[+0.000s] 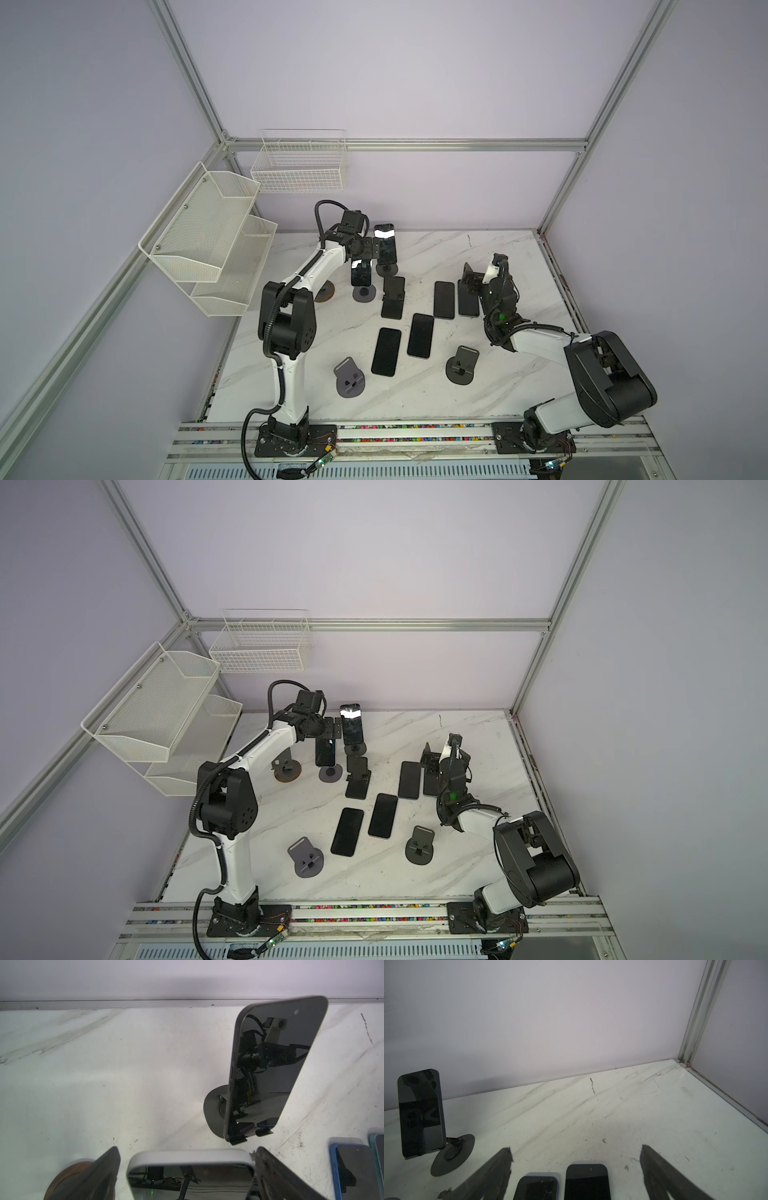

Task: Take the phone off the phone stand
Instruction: 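Close the left gripper on the white-edged phone and lift it off the stand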

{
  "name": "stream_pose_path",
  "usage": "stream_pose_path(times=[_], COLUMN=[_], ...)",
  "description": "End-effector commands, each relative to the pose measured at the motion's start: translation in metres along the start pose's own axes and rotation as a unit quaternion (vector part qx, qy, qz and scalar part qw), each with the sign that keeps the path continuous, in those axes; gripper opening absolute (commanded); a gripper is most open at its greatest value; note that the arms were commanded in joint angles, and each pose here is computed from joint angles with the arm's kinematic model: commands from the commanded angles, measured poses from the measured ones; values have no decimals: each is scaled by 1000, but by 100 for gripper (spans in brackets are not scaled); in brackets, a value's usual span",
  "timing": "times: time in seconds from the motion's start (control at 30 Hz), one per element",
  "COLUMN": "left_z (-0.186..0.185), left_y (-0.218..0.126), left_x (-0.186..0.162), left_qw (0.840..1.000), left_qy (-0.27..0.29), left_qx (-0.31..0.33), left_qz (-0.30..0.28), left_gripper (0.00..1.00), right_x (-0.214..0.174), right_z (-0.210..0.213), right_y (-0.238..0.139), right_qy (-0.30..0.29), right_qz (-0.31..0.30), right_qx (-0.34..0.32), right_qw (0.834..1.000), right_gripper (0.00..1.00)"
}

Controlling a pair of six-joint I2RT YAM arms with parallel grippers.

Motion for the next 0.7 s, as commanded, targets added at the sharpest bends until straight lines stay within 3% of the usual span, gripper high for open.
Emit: stream_pose_path(times=[0.0,0.17,0.3,0.67], left_z=[5,4,5,4], left_y=[-21,-13,-11,-28], left_x=[40,40,39,39], left_qw=[998,998,998,998], left_qy=[3,-3,-6,1], left_qx=[6,6,9,-1], left_qz=[-63,-58,-57,-62], left_gripper=[95,92,82,66], right_x=[7,6,7,5], right_z=[3,3,4,6], right_y=[1,1,-1,2], right_qy=[0,-3,-3,-6], right_qz=[-13,-12,-15,-10], right_qx=[3,2,5,3], right_qw=[1000,1000,1000,1000], right_gripper=[97,97,97,97])
Point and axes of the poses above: each gripper's point midway between its finger pads, its own y axis out along the fingers, its own z axis along the line the jaws close on, x = y × z, the point moved 6 cm from there along -y, back along the fingers, and after that the axes turned 12 degrees about y, right-handed, at the moved point
